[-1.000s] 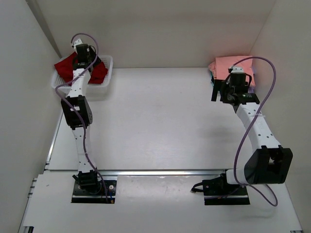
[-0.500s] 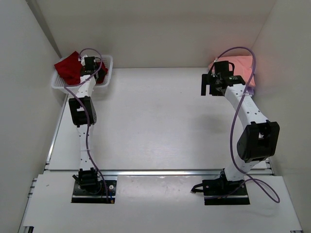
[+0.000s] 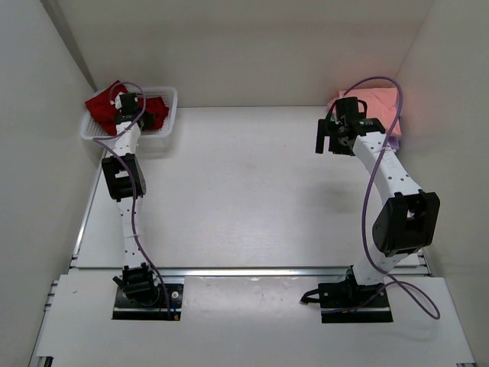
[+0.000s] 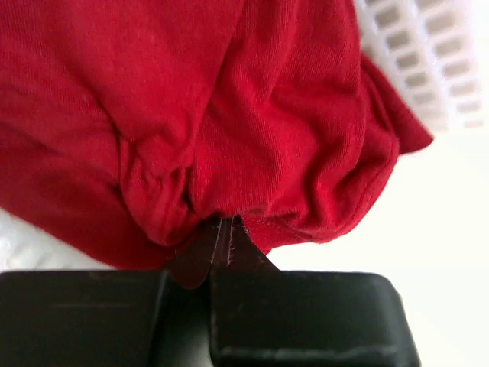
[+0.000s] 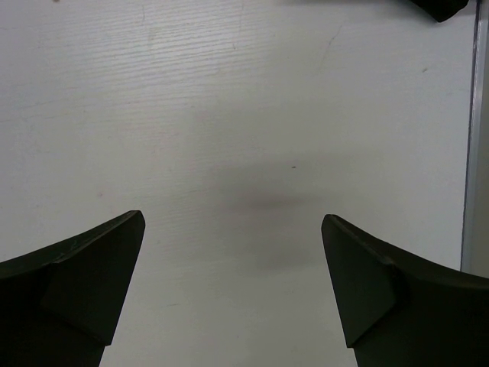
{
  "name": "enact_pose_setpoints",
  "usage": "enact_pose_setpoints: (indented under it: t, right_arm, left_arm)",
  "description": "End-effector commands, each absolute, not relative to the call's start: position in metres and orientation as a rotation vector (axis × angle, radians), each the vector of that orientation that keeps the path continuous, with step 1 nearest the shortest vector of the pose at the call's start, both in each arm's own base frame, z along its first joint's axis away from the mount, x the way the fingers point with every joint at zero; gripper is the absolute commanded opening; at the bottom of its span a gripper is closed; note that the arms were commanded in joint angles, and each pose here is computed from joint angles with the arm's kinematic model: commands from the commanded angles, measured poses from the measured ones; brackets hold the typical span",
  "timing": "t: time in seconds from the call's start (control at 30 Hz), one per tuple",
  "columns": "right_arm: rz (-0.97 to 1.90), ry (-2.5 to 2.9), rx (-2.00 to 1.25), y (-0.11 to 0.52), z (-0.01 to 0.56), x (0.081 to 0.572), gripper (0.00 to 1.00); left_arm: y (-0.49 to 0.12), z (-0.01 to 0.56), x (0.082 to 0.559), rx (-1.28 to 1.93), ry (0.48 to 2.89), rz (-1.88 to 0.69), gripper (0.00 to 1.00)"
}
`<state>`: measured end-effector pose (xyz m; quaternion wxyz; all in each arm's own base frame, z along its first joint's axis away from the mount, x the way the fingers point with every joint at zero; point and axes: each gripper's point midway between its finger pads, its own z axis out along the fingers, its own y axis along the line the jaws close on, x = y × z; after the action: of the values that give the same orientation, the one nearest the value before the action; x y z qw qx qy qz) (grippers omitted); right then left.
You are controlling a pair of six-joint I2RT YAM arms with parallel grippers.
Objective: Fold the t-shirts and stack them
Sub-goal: Grab crumpled tshirt from bin with the left arm, then move the tshirt to the center of the board
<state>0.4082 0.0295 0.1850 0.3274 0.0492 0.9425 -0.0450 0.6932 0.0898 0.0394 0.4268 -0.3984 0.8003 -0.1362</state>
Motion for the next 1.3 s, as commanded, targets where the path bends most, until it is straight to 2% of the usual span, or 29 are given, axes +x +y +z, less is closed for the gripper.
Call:
enact_pose_setpoints:
  t: [0.0,0.23,0.33,0.37,0.43,0.57,0.67,0.77,0.87,0.9,0.93,1.1,1.27]
  right_arm:
    - [-0.111,2.395,0.142,0.037,0.216,0.405,0.99]
    - [-0.104,2.426,0.144,0.041,0.214,0.387,1.00]
    - [-0.075,2.420,0.124,0.047,0.211,0.381,0.99]
    - [-0.069,2.418,0.123,0.048,0.209,0.379,0.99]
    - [-0.068,2.402,0.114,0.047,0.210,0.377,1.00]
    - [-0.036,2.355,0.101,0.045,0.209,0.366,0.99]
    - [0.000,2.278,0.106,0.039,0.217,0.357,0.99]
    - [0.017,2.262,0.092,0.037,0.207,0.341,0.99]
    - [0.055,2.210,0.084,0.041,0.208,0.319,1.00]
    - [0.076,2.188,0.084,0.042,0.211,0.309,0.99]
    - [0.102,2.147,0.083,0.044,0.220,0.301,0.99]
    - [0.184,2.139,0.131,0.042,0.201,0.254,0.99]
    - [0.153,2.147,0.142,0.026,0.193,0.232,0.99]
  left_arm:
    - [0.096,0.068,0.706,-1.006,1.914,-0.438,0.00]
    - [0.096,0.205,0.719,-0.853,1.677,-0.415,0.00]
    - [0.076,0.301,0.705,-0.729,1.534,-0.463,0.00]
    - [0.072,0.301,0.703,-0.701,1.538,-0.486,0.00]
    - [0.047,0.370,0.687,-0.611,1.410,-0.538,0.00]
    - [0.003,0.460,0.659,-0.439,1.270,-0.674,0.00]
    - [-0.056,0.539,0.615,-0.272,1.146,-0.869,0.00]
    - [-0.104,0.589,0.566,-0.123,1.076,-0.970,0.00]
    - [-0.148,0.651,0.484,-0.005,0.978,-1.061,0.00]
    - [-0.153,0.651,0.477,0.007,0.978,-1.071,0.00]
    - [-0.160,0.673,0.444,0.029,0.939,-1.099,0.00]
    - [-0.194,0.702,0.353,0.122,0.928,-1.250,0.00]
    - [-0.222,0.699,0.310,0.178,1.011,-1.426,0.00]
